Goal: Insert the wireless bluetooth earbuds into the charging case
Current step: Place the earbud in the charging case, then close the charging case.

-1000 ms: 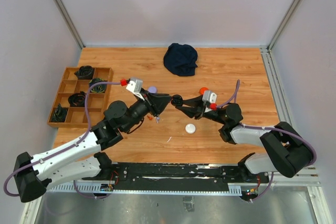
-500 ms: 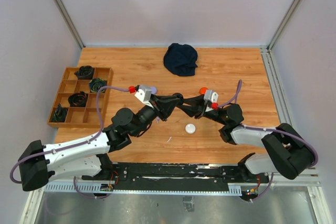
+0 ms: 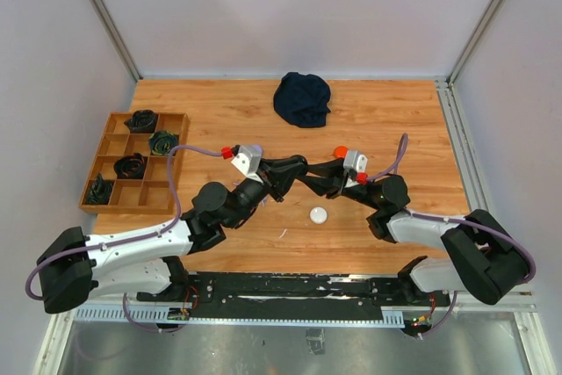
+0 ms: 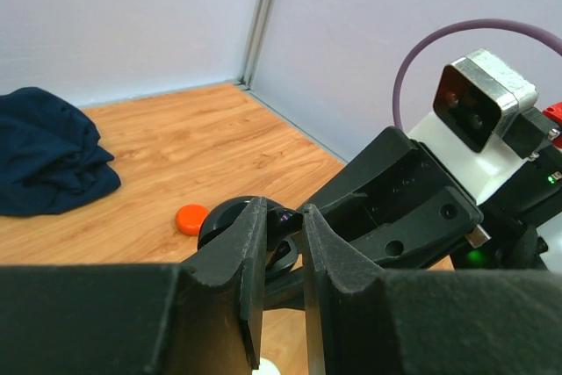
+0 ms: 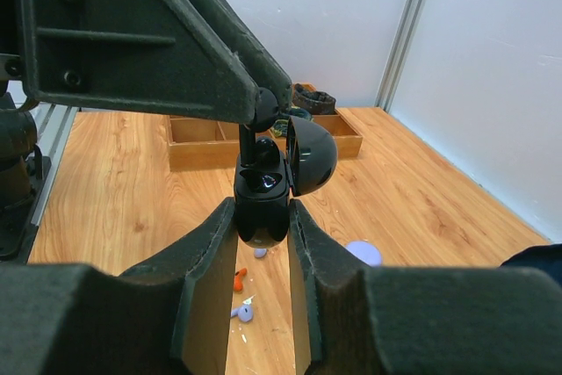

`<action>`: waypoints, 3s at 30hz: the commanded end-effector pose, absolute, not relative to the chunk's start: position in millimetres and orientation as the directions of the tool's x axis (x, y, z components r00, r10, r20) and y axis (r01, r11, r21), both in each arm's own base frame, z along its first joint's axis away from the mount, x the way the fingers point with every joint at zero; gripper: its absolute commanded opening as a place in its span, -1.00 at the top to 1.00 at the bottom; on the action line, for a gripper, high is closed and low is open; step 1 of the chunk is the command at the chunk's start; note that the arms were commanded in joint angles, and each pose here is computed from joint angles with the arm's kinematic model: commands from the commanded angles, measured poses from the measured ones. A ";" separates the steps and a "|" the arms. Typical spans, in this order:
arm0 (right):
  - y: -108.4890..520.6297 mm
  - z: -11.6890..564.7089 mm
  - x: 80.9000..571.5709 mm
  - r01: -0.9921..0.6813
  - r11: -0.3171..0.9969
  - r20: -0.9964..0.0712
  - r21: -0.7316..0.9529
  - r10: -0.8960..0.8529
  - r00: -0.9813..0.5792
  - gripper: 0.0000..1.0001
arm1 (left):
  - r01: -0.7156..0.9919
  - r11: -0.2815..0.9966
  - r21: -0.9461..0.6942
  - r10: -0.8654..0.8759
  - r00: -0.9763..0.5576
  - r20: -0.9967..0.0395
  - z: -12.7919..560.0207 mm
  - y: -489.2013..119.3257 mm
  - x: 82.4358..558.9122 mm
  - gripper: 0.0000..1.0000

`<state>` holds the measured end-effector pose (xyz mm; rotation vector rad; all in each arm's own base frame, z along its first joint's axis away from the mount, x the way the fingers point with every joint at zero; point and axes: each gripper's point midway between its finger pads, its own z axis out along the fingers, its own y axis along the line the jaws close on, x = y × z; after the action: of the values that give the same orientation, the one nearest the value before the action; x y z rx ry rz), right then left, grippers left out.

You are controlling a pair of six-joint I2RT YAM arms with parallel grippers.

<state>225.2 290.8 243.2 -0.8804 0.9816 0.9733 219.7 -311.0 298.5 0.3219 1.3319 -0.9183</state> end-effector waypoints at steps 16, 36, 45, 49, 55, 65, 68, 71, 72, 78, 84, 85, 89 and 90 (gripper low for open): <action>288.9 277.4 215.7 -0.921 0.320 -0.890 -0.221 0.321 0.325 0.97 | 0.729 0.638 -0.249 -0.359 -0.005 -0.933 291.0 -316.6 221.5 0.86; 285.7 282.8 215.7 -0.911 0.339 -0.879 -0.235 0.325 0.348 0.97 | 0.746 0.635 -0.201 -0.284 -0.016 -0.959 272.0 -318.3 216.3 0.85; 285.2 284.7 215.5 -0.909 0.342 -0.876 -0.237 0.329 0.352 0.96 | 0.739 0.650 -0.177 -0.246 -0.016 -0.969 265.5 -318.6 217.6 0.83; 285.1 284.1 215.9 -0.909 0.344 -0.877 -0.235 0.328 0.351 0.96 | 0.723 0.659 -0.207 -0.267 -0.033 -0.963 269.0 -317.2 220.0 0.68; 284.4 280.6 216.6 -0.908 0.349 -0.881 -0.231 0.321 0.347 0.95 | 0.706 0.660 -0.257 -0.308 -0.058 -0.950 284.5 -311.7 219.8 0.20; 283.9 273.2 218.6 -0.909 0.355 -0.890 -0.221 0.309 0.337 0.95 | 0.702 0.658 -0.272 -0.304 -0.083 -0.949 306.1 -295.2 209.8 -0.25; 284.5 272.9 218.3 -0.911 0.349 -0.891 -0.220 0.309 0.333 0.95 | 0.709 0.650 -0.275 -0.295 -0.098 -0.950 311.0 -293.1 206.8 -0.28; 284.8 271.8 217.0 -0.913 0.343 -0.892 -0.219 0.309 0.330 0.94 | 0.733 0.616 -0.288 -0.296 -0.123 -0.947 316.8 -290.8 203.1 -0.34; 284.9 271.1 216.6 -0.915 0.341 -0.893 -0.217 0.309 0.327 0.94 | 0.747 0.596 -0.293 -0.294 -0.137 -0.946 317.5 -290.9 201.2 -0.36; 288.1 269.7 210.3 -0.932 0.295 -0.900 -0.213 0.313 0.305 0.94 | 0.775 0.534 -0.337 -0.269 -0.222 -0.937 315.1 -285.1 206.8 -0.47; 291.4 270.5 202.8 -0.954 0.224 -0.909 -0.197 0.322 0.263 0.94 | 0.821 0.413 -0.394 -0.225 -0.327 -0.918 307.1 -289.8 207.3 -0.51; 292.4 270.3 201.6 -0.958 0.209 -0.912 -0.194 0.322 0.255 0.94 | 0.826 0.385 -0.412 -0.210 -0.356 -0.910 302.4 -292.2 208.1 -0.52; 296.2 269.6 196.9 -0.970 0.156 -0.920 -0.185 0.321 0.227 0.94 | 0.850 0.247 -0.464 -0.177 -0.431 -0.885 299.2 -299.9 200.5 -0.52; 296.6 269.1 197.5 -0.972 0.152 -0.921 -0.182 0.319 0.222 0.94 | 0.852 0.227 -0.471 -0.171 -0.441 -0.881 298.4 -301.3 199.4 -0.52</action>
<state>204.4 294.0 247.5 -0.9334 0.9593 1.0769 225.9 -288.1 282.9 0.5202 1.6201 -1.1659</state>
